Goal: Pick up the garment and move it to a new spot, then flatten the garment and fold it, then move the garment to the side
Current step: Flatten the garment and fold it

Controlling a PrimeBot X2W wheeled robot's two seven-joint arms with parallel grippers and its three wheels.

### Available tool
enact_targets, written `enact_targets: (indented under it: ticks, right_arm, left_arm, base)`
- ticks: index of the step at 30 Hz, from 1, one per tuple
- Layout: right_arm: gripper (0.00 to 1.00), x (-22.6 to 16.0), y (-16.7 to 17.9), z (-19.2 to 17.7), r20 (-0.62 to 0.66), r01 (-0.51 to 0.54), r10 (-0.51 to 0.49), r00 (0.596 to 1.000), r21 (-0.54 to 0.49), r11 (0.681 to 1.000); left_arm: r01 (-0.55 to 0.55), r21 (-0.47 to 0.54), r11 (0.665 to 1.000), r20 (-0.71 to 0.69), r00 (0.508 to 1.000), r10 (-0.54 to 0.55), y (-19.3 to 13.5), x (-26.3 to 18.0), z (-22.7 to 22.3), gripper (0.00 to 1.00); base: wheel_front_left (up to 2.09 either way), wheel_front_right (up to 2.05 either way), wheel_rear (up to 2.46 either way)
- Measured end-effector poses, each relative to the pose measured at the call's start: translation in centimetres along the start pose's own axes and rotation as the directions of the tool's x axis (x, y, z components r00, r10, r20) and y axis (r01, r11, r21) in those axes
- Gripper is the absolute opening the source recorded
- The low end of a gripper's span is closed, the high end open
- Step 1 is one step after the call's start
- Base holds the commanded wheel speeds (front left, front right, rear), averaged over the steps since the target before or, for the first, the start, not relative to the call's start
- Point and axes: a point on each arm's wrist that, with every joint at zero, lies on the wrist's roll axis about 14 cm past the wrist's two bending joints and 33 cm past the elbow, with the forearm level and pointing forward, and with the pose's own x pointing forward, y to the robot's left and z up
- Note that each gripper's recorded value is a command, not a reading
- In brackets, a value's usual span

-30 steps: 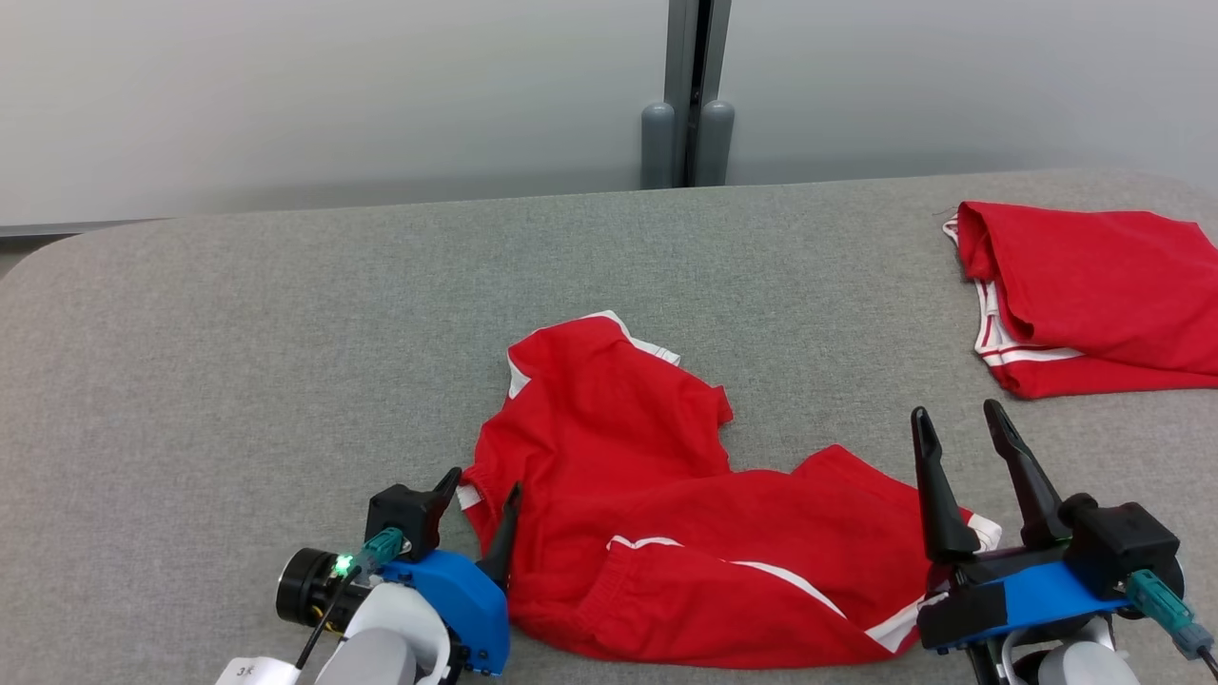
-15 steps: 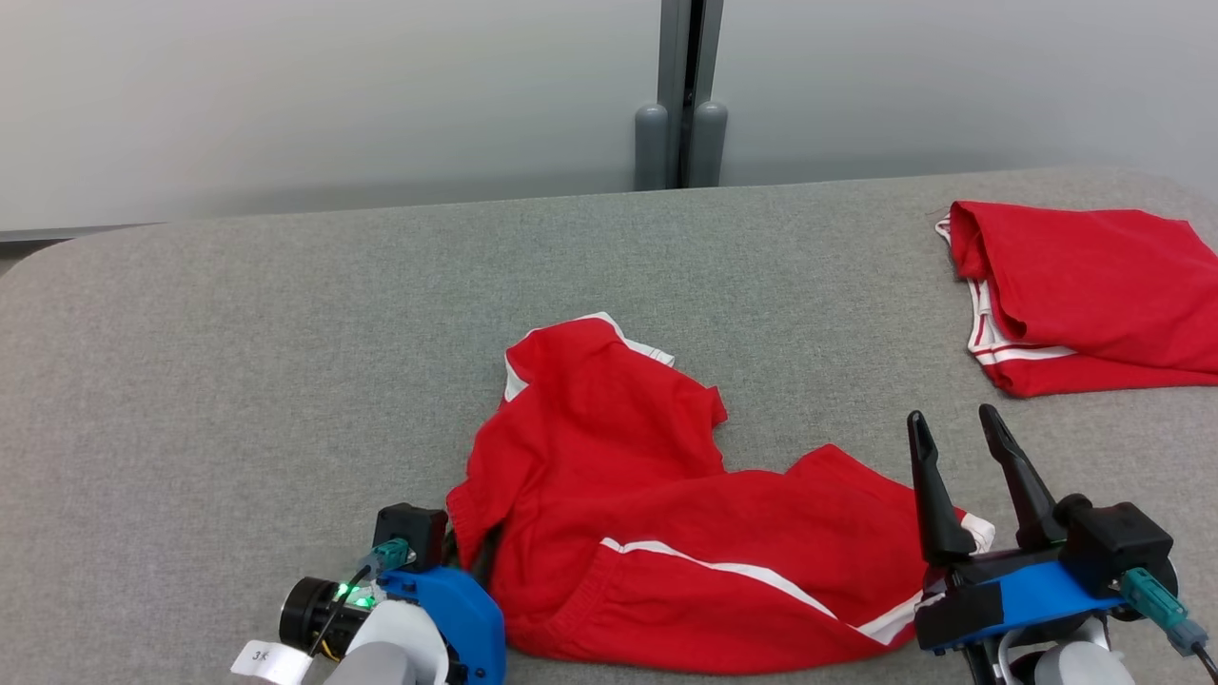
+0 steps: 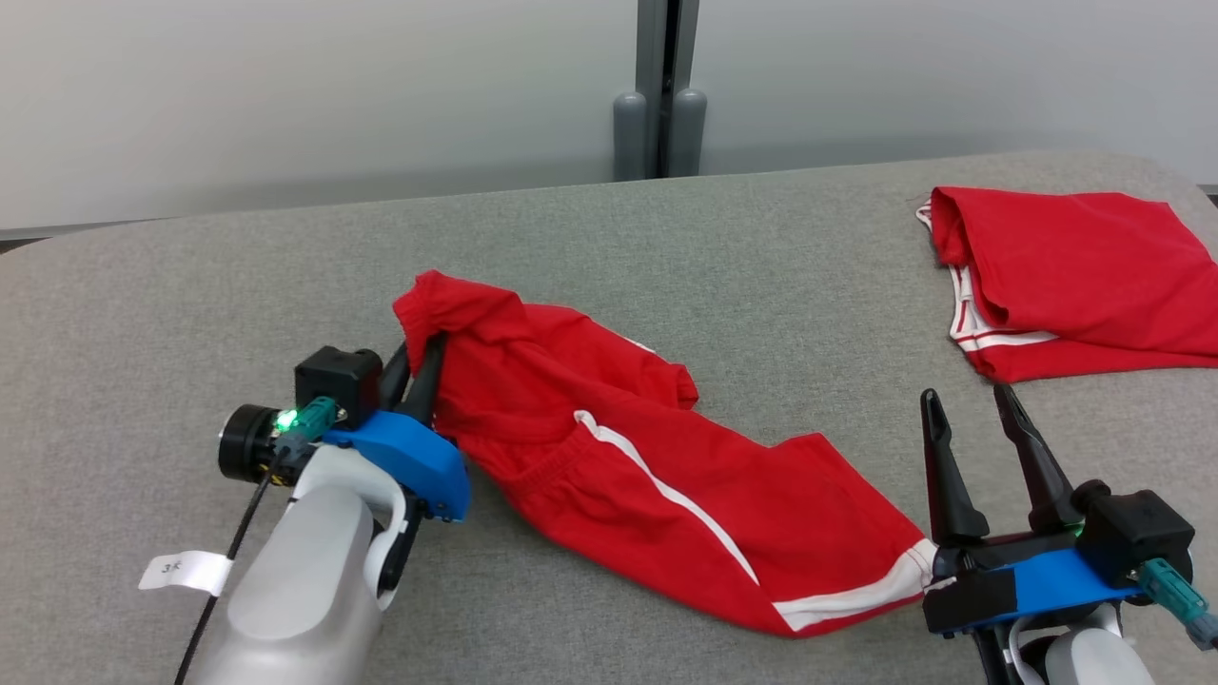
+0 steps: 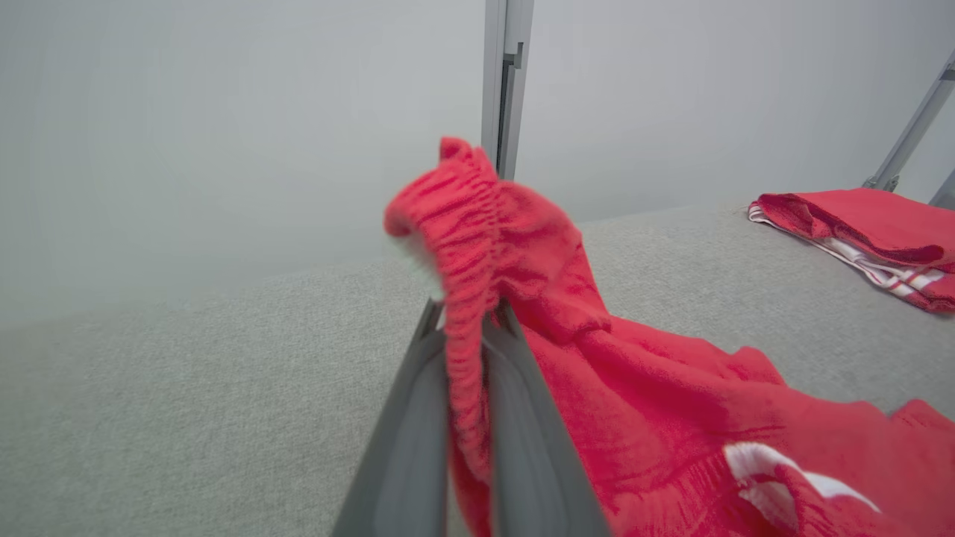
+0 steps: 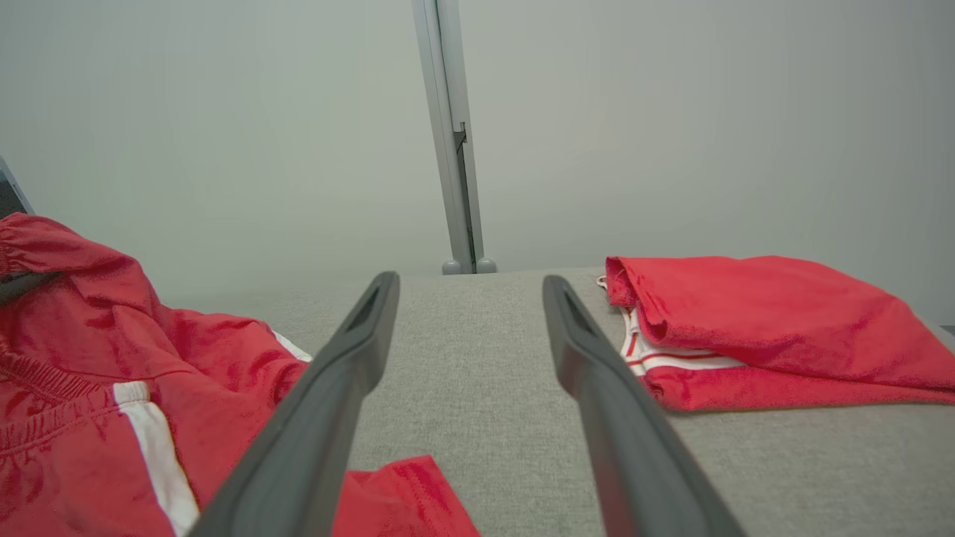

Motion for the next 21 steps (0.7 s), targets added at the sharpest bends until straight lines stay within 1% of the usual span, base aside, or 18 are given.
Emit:
enact_targets:
  ticks: [3,5,6,7,8,10,12,15,18,21]
  right_arm:
    - [1.0,-0.2,-0.7,-0.1,-0.002,0.02,-0.02,1.0,-0.002,1.0]
    - [1.0,-0.3,-1.0,-0.3,-0.01,0.029,-0.029,1.0,-0.002,1.0]
    - [1.0,-0.3,-1.1,-0.4,-0.013,0.032,-0.032,0.999,-0.002,0.999]
    - [1.0,-0.3,-1.2,-0.5,-0.015,0.035,-0.035,0.999,-0.002,0.999]
    - [1.0,-0.4,-1.3,-0.6,-0.019,0.037,-0.037,0.999,-0.002,0.999]
    - [1.0,-0.4,-1.3,-0.7,-0.022,0.04,-0.04,0.999,-0.002,0.999]
    - [1.0,-0.3,-1.4,-0.7,-0.021,0.043,-0.043,0.999,-0.001,0.999]
    - [1.0,-0.2,-1.2,-0.6,-0.016,0.035,-0.035,0.999,0.001,0.999]
    - [1.0,0.0,-0.6,-0.2,-0.004,0.02,-0.02,1.0,0.005,1.0]
    - [1.0,0.2,-0.1,0.2,0.006,0.004,-0.004,1.0,0.008,1.0]
  left_arm:
    - [-0.024,0.001,1.0,0.009,1.0,0.024,1.0,0.7,0.3,0.0]
    - [-0.037,-0.001,0.999,-0.02,0.999,0.037,1.5,0.8,-0.6,0.0]
    - [-0.044,-0.01,0.999,-0.039,0.998,0.044,1.7,0.7,-1.3,0.15]
    - [-0.049,-0.01,0.999,-0.06,0.997,0.048,1.9,0.6,-1.9,0.41]
    - [-0.057,-0.009,0.998,-0.075,0.996,0.056,2.1,0.5,-2.4,1.0]
    - [-0.075,-0.016,0.997,-0.094,0.993,0.073,2.5,0.3,-3.1,1.0]
    - [-0.097,-0.027,0.995,-0.081,0.992,0.094,3.0,0.1,-2.7,1.0]
    - [-0.143,-0.052,0.988,-0.007,0.99,0.143,4.1,-0.4,-0.8,1.0]
    - [-0.184,-0.068,0.981,0.044,0.981,0.187,5.1,-2.0,0.1,1.0]
    - [-0.193,-0.065,0.979,0.103,0.975,0.199,5.2,-3.4,1.4,1.0]
  base:
    - [0.0,0.0,0.0]
    - [0.0,0.0,0.0]
    - [0.0,0.0,0.0]
    - [0.0,0.0,0.0]
    - [0.0,0.0,0.0]
    - [0.0,0.0,0.0]
    - [0.0,0.0,0.0]
    - [0.0,0.0,0.0]
    - [0.0,0.0,0.0]
    - [0.0,0.0,0.0]
